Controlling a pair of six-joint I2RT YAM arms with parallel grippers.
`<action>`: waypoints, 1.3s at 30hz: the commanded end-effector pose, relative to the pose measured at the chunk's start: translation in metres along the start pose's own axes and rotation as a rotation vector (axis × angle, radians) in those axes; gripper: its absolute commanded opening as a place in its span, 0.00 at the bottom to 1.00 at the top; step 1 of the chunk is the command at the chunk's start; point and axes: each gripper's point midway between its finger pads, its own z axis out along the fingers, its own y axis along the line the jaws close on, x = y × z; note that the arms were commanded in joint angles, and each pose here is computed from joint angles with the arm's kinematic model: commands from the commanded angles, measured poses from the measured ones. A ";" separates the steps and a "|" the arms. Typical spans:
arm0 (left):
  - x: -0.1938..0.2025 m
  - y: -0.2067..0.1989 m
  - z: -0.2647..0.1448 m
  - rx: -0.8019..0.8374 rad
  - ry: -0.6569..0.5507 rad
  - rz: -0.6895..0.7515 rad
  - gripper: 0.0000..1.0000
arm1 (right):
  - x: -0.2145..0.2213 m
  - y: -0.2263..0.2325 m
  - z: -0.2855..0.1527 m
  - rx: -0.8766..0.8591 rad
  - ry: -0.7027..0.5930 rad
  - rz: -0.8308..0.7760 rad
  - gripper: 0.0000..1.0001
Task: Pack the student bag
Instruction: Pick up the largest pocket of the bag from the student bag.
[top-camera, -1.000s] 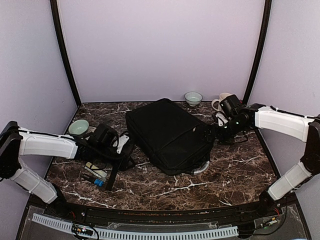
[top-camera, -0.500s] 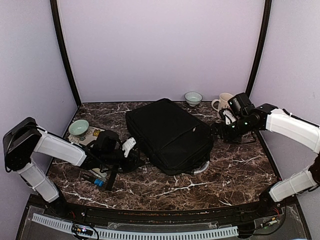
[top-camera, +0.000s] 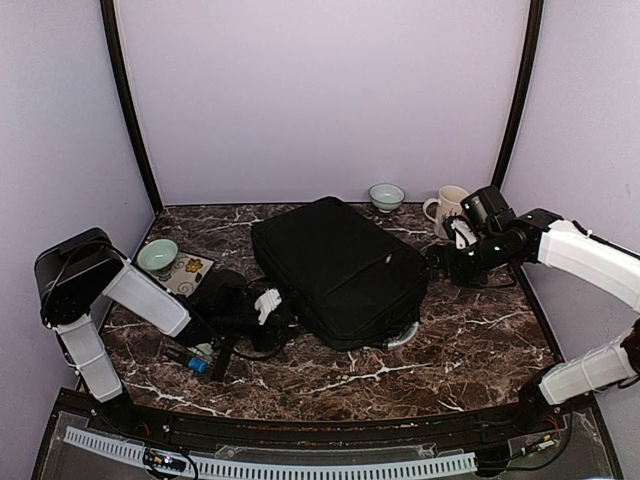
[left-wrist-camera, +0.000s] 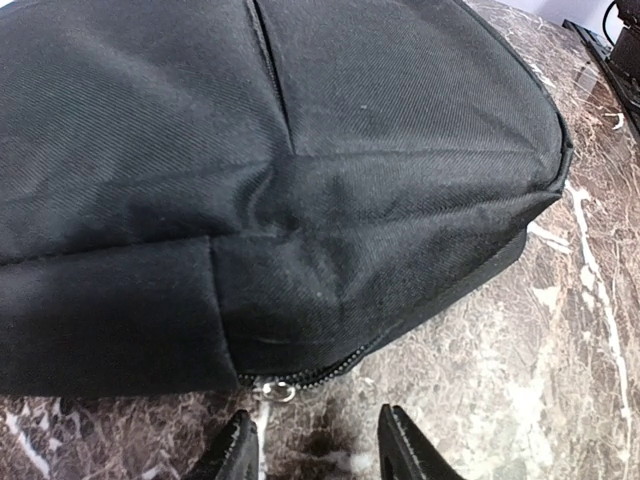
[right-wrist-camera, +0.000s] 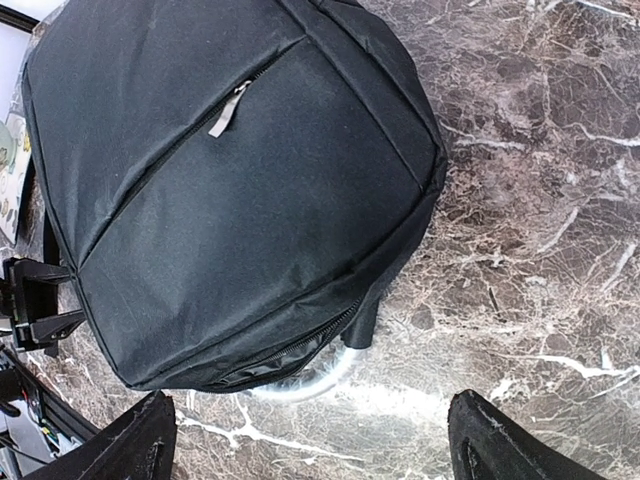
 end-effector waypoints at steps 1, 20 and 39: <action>-0.017 0.000 0.007 0.015 -0.077 0.070 0.41 | 0.003 -0.002 -0.005 0.007 -0.017 0.007 0.95; -0.013 0.002 0.019 0.030 -0.115 0.106 0.23 | 0.004 -0.001 -0.007 -0.001 -0.025 0.040 0.95; -0.021 0.006 -0.006 -0.016 -0.041 -0.005 0.00 | 0.017 0.041 0.021 -0.207 0.049 -0.051 0.93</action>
